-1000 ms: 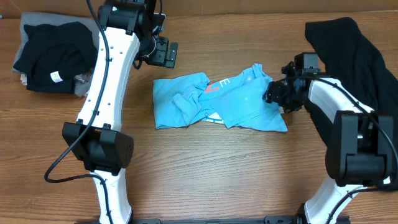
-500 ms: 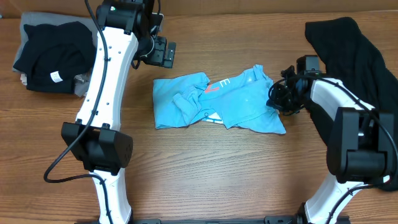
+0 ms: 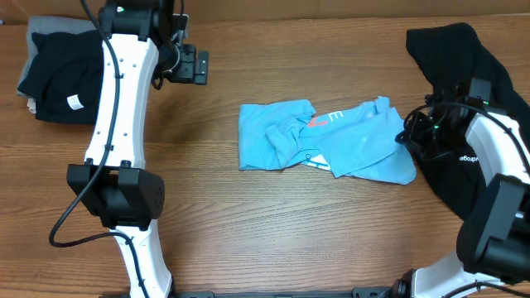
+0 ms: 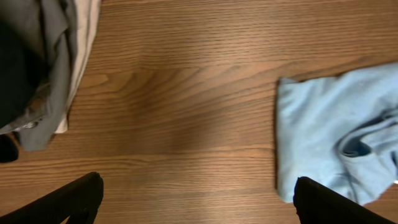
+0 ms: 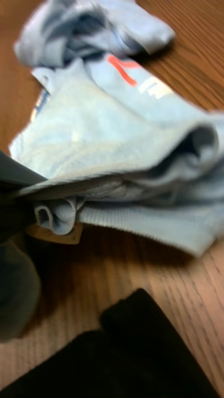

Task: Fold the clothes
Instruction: 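Raise the left gripper away and tuck the right end with the right gripper, then fold the right part of the blue shirt leftward onto itself with the right gripper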

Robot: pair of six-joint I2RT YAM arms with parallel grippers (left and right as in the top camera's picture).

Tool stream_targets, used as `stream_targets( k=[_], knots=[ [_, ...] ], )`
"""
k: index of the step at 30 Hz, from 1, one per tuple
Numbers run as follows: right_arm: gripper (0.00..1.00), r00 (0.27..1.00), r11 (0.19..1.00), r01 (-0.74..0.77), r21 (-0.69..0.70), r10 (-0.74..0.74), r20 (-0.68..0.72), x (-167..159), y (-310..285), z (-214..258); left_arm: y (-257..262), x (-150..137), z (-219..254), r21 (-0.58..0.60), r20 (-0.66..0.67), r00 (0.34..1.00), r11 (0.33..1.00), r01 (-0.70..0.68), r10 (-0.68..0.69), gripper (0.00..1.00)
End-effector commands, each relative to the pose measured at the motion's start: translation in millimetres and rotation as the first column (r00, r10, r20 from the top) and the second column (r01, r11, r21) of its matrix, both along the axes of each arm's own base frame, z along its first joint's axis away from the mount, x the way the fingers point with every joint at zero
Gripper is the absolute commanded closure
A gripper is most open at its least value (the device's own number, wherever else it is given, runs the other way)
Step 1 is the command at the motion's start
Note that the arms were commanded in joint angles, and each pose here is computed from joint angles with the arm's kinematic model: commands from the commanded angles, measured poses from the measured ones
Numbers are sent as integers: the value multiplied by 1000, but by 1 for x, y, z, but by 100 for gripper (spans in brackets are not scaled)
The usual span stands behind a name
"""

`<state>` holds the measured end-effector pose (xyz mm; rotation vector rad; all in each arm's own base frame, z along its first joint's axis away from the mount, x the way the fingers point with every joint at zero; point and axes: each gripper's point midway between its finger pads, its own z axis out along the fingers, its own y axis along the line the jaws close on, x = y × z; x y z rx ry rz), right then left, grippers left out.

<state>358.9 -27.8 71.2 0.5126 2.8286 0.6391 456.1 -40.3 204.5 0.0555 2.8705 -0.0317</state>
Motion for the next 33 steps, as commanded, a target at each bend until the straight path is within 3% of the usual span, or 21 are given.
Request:
stream_targets(
  k=[1,7,13,21,24,26,29,31,33],
  knots=[
    [96,989,997,-80,8,78,123,14,15,38,7,4,7,14,25,1000,1000,3,-4,0],
    [96,951,974,-226,12,218,218,27,81,77,9,4,7,16,26,1000,1000,7,-7,0],
    [96,860,920,-391,-16,372,348,38,193,117,9,6,7,16,32,999,1000,6,-6,0],
    [95,758,850,-513,-118,513,402,15,318,101,21,10,6,15,44,999,1000,-20,19,0],
    [73,734,817,-565,-116,562,380,2,348,81,27,12,5,15,44,998,999,-34,33,0],
    [43,718,795,-595,-117,591,368,-6,362,70,31,13,4,15,46,998,999,-42,42,0],
    [13,706,782,-611,-120,608,363,-12,367,67,36,14,4,14,46,998,999,-52,52,0],
    [4,705,785,-609,-117,602,375,-11,366,78,39,14,4,14,46,997,998,-59,58,0],
    [2,714,800,-588,-120,583,388,-4,358,95,40,14,4,14,46,997,998,-60,60,0]
  ],
)
